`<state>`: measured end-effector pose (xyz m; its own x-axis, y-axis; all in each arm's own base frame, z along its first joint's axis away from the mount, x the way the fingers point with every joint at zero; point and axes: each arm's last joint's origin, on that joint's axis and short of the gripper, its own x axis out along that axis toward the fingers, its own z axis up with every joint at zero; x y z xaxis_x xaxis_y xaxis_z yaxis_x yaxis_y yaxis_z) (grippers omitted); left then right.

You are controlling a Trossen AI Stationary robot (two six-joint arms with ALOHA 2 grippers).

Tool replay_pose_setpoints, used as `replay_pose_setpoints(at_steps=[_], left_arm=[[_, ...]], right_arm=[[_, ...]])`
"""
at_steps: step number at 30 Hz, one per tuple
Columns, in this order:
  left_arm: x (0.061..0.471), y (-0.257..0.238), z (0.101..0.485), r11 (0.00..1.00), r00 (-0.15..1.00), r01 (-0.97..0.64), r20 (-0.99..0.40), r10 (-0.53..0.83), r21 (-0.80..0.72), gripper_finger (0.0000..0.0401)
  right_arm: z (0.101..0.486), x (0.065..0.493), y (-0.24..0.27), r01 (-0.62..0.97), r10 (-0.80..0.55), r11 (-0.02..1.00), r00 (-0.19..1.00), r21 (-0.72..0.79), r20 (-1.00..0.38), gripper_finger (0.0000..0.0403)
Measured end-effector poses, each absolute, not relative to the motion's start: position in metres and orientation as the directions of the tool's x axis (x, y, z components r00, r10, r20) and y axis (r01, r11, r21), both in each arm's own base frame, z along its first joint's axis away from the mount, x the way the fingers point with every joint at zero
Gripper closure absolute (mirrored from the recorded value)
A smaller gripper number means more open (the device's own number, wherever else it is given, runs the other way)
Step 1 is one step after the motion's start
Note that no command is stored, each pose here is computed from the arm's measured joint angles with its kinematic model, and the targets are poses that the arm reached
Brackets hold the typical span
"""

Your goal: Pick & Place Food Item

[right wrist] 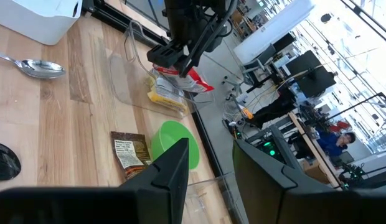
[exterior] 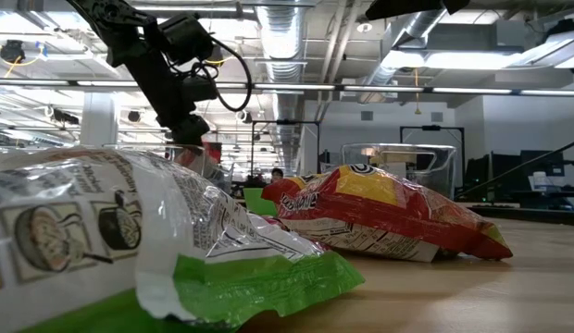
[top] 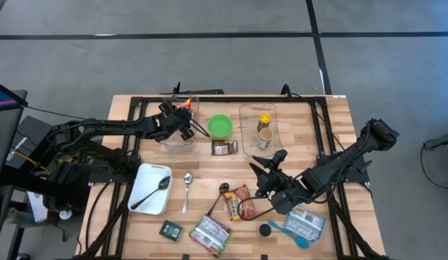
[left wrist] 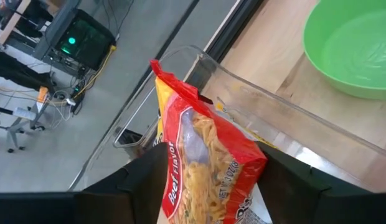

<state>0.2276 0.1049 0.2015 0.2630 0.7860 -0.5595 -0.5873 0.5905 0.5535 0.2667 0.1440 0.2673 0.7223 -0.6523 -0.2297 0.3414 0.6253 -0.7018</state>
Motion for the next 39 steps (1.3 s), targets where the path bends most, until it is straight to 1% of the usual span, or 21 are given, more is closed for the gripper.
replay_pose_setpoints(at_steps=[3, 8, 10, 13, 15, 20, 24, 26, 32, 35, 39], left_arm=[[0.227, 0.104, 0.203, 0.59, 0.27, -0.592, -0.555, 0.787, 0.548, 0.0174], [0.225, 0.096, 0.214, 0.597, 0.313, -0.603, -0.531, 0.787, 0.53, 0.0181], [0.224, 0.092, 0.219, 0.602, 0.34, -0.619, -0.519, 0.784, 0.504, 0.0185], [0.222, 0.088, 0.227, 0.635, 0.401, -0.633, -0.514, 0.758, 0.442, 0.0191], [0.22, 0.088, 0.234, 0.634, 0.428, -0.662, -0.492, 0.758, 0.399, 0.0196], [0.217, 0.094, 0.245, 0.58, 0.447, -0.773, -0.429, 0.785, 0.255, 0.0222], [0.215, 0.098, 0.245, 0.553, 0.437, -0.811, -0.431, 0.79, 0.192, 0.0254], [0.216, 0.097, 0.244, 0.587, 0.469, -0.792, -0.447, 0.762, 0.169, 0.0271], [0.225, 0.086, 0.246, 0.772, 0.67, -0.635, -0.473, 0.573, 0.035, 0.0318], [0.23, 0.076, 0.247, 0.82, 0.725, -0.573, -0.47, 0.503, -0.005, 0.0341], [0.235, 0.058, 0.247, 0.861, 0.764, -0.509, -0.472, 0.441, -0.019, 0.0368]], right_arm=[[0.267, 0.267, 0.144, 0.341, -0.652, 0.625, 0.722, -0.702, -0.23, 0.0285], [0.267, 0.267, 0.144, 0.341, -0.652, 0.625, 0.722, -0.703, -0.23, 0.0285], [0.267, 0.267, 0.144, 0.34, -0.653, 0.624, 0.722, -0.703, -0.23, 0.0285], [0.267, 0.267, 0.144, 0.34, -0.653, 0.624, 0.722, -0.704, -0.23, 0.0285], [0.267, 0.267, 0.144, 0.34, -0.653, 0.624, 0.722, -0.704, -0.23, 0.0285], [0.267, 0.267, 0.144, 0.34, -0.653, 0.624, 0.722, -0.704, -0.23, 0.0285], [0.267, 0.267, 0.144, 0.34, -0.652, 0.624, 0.722, -0.704, -0.23, 0.0285], [0.267, 0.267, 0.144, 0.34, -0.653, 0.624, 0.722, -0.704, -0.23, 0.0285], [0.267, 0.268, 0.142, 0.344, -0.657, 0.621, 0.718, -0.704, -0.23, 0.0285], [0.267, 0.269, 0.139, 0.351, -0.666, 0.617, 0.71, -0.704, -0.23, 0.0285], [0.267, 0.272, 0.134, 0.362, -0.679, 0.61, 0.698, -0.704, -0.229, 0.0285]])
